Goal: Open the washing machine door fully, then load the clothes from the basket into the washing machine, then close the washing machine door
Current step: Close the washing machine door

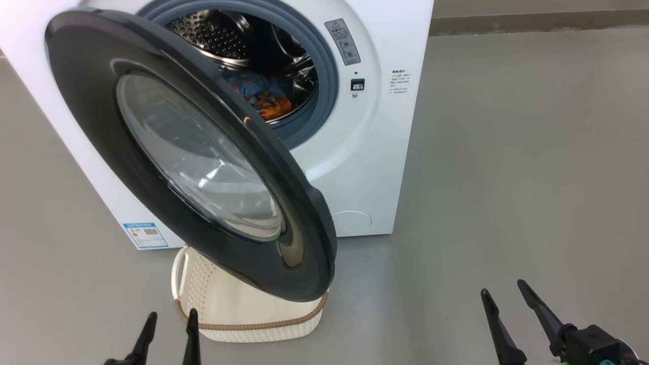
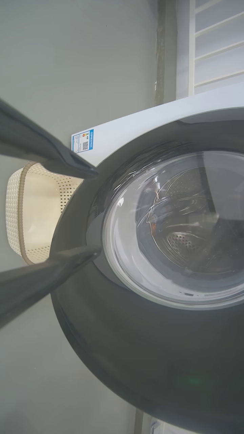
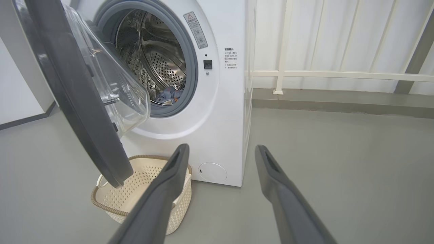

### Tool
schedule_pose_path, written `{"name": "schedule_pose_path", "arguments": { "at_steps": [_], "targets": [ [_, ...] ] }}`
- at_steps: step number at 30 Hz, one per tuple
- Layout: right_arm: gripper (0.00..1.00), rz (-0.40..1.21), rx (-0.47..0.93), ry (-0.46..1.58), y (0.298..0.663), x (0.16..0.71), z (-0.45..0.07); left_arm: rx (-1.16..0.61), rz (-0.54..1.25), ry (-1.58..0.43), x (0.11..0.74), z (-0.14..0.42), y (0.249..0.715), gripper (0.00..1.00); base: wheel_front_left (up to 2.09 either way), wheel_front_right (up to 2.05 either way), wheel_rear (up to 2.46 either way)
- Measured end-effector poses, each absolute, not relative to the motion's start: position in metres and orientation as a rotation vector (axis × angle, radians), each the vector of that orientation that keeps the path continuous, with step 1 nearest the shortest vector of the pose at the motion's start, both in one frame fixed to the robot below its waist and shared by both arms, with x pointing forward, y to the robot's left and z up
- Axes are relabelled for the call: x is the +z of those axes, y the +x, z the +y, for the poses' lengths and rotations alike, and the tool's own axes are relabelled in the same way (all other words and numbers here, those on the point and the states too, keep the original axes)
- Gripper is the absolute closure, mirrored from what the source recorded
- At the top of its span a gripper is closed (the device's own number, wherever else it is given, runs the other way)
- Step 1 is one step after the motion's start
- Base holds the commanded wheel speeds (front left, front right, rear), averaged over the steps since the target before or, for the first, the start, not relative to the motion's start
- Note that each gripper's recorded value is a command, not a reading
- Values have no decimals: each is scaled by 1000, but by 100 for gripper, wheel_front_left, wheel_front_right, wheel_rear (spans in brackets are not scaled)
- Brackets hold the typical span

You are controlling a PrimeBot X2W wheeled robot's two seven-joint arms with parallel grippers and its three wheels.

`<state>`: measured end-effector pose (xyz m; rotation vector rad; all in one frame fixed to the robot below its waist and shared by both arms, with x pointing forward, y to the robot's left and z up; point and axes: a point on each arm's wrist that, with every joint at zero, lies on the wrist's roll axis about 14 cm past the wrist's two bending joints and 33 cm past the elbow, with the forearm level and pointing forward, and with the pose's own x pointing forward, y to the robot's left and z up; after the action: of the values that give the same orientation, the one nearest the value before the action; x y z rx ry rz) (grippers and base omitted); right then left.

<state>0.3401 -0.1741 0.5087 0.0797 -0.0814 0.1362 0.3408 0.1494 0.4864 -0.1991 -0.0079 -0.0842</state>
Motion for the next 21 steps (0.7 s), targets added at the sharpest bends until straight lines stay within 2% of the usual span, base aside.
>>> {"name": "schedule_pose_path", "arguments": {
  "at_steps": [2, 3, 4, 5, 7, 8, 9, 21],
  "targets": [
    [0, -80, 136, 78, 340, 508, -174, -85, -10, -199, 487, 149, 341, 0, 0, 0, 0],
    [6, -78, 135, 78, 339, 508, -174, -85, -10, -199, 487, 149, 341, 0, 0, 0, 0],
    [18, -77, 134, 78, 339, 507, -175, -86, -10, -199, 487, 149, 340, 0, 0, 0, 0],
    [18, -77, 134, 79, 339, 507, -175, -86, -11, -199, 487, 149, 340, 0, 0, 0, 0],
    [59, -74, 133, 80, 339, 506, -175, -86, -11, -199, 487, 149, 340, 0, 0, 0, 0],
    [92, -73, 133, 80, 339, 506, -174, -86, -11, -199, 487, 149, 340, 0, 0, 0, 0],
    [100, -70, 133, 80, 339, 505, -174, -86, -11, -199, 488, 149, 340, 0, 0, 0, 0],
    [100, -100, 143, 107, 347, 515, -169, -83, -6, -200, 486, 150, 340, 0, 0, 0, 0]
  ]
}}
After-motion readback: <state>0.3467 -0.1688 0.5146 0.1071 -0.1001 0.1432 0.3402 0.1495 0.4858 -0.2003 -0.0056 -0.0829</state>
